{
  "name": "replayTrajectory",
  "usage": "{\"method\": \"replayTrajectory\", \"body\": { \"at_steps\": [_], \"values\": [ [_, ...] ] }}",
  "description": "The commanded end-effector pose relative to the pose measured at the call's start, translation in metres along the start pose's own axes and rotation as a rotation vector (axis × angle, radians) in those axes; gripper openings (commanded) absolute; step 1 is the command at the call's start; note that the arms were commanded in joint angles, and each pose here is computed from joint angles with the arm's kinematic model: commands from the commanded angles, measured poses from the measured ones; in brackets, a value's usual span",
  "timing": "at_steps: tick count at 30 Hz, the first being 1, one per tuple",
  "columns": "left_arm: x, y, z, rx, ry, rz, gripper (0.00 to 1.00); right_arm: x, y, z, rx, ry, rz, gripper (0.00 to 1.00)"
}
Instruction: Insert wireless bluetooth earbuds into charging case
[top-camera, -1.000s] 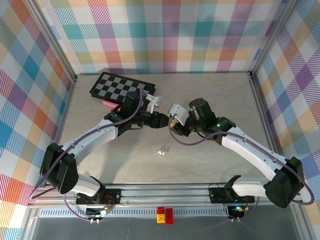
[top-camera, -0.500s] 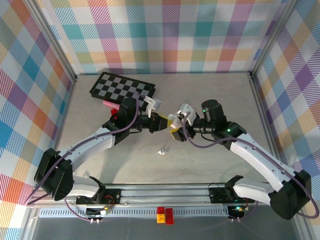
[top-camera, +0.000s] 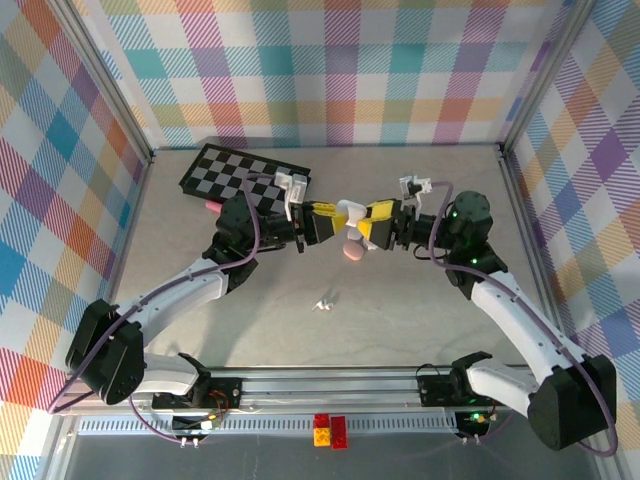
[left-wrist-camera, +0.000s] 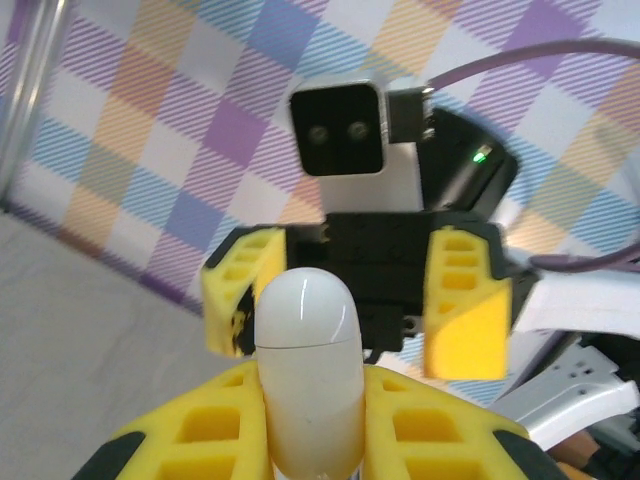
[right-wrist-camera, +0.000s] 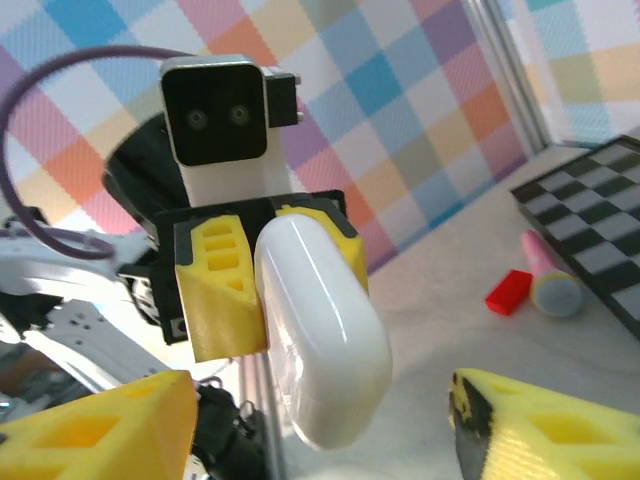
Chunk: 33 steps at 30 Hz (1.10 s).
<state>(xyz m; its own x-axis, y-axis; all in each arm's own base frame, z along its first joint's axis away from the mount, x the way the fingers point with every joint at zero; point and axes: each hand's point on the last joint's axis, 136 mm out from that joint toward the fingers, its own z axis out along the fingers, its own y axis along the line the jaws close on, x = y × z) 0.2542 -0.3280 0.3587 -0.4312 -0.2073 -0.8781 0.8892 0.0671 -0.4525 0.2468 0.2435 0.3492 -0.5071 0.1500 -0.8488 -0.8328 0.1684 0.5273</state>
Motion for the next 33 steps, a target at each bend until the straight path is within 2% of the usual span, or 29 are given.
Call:
{"method": "replayTrajectory", "body": {
  "at_steps": [1, 9, 13, 15, 16, 19, 20, 21, 26, 30, 33],
  "values": [
    [-0.027, -0.028, 0.003, 0.132, -0.067, 0.030, 0.02, -0.029, 0.035, 0.002, -0.166, -0.036, 0.006, 0.59],
    [-0.027, -0.032, 0.002, 0.159, -0.072, 0.018, 0.01, -0.037, 0.035, 0.007, -0.181, -0.046, -0.007, 0.34],
    [-0.021, -0.027, -0.001, 0.126, -0.054, 0.032, 0.04, -0.036, 0.035, 0.008, -0.171, -0.044, -0.009, 0.13],
    [-0.019, -0.026, -0.003, 0.112, -0.045, 0.044, 0.13, -0.033, 0.038, 0.010, -0.157, -0.042, -0.044, 0.04],
    [-0.018, -0.026, -0.004, 0.107, -0.038, 0.050, 0.18, -0.030, 0.038, 0.011, -0.142, -0.025, -0.051, 0.03],
    [-0.012, -0.024, -0.006, 0.082, -0.014, 0.097, 0.61, -0.020, 0.042, 0.016, -0.093, 0.026, -0.127, 0.03],
    [-0.010, -0.024, -0.008, 0.075, -0.002, 0.131, 0.68, -0.019, 0.042, 0.015, -0.077, 0.038, -0.148, 0.03],
    [-0.006, -0.025, -0.010, 0.070, 0.013, 0.165, 0.71, -0.018, 0.042, 0.015, -0.063, 0.049, -0.164, 0.03],
    [0.021, -0.031, -0.025, 0.060, 0.143, 0.300, 0.68, -0.009, 0.052, 0.018, -0.076, 0.120, -0.245, 0.02],
    [0.031, -0.037, -0.035, 0.043, 0.196, 0.307, 0.60, 0.005, 0.053, 0.025, -0.061, 0.224, -0.291, 0.03],
    [0.031, -0.045, -0.038, 0.063, 0.204, 0.302, 0.53, 0.009, 0.054, 0.029, -0.067, 0.253, -0.316, 0.03]
  ]
}}
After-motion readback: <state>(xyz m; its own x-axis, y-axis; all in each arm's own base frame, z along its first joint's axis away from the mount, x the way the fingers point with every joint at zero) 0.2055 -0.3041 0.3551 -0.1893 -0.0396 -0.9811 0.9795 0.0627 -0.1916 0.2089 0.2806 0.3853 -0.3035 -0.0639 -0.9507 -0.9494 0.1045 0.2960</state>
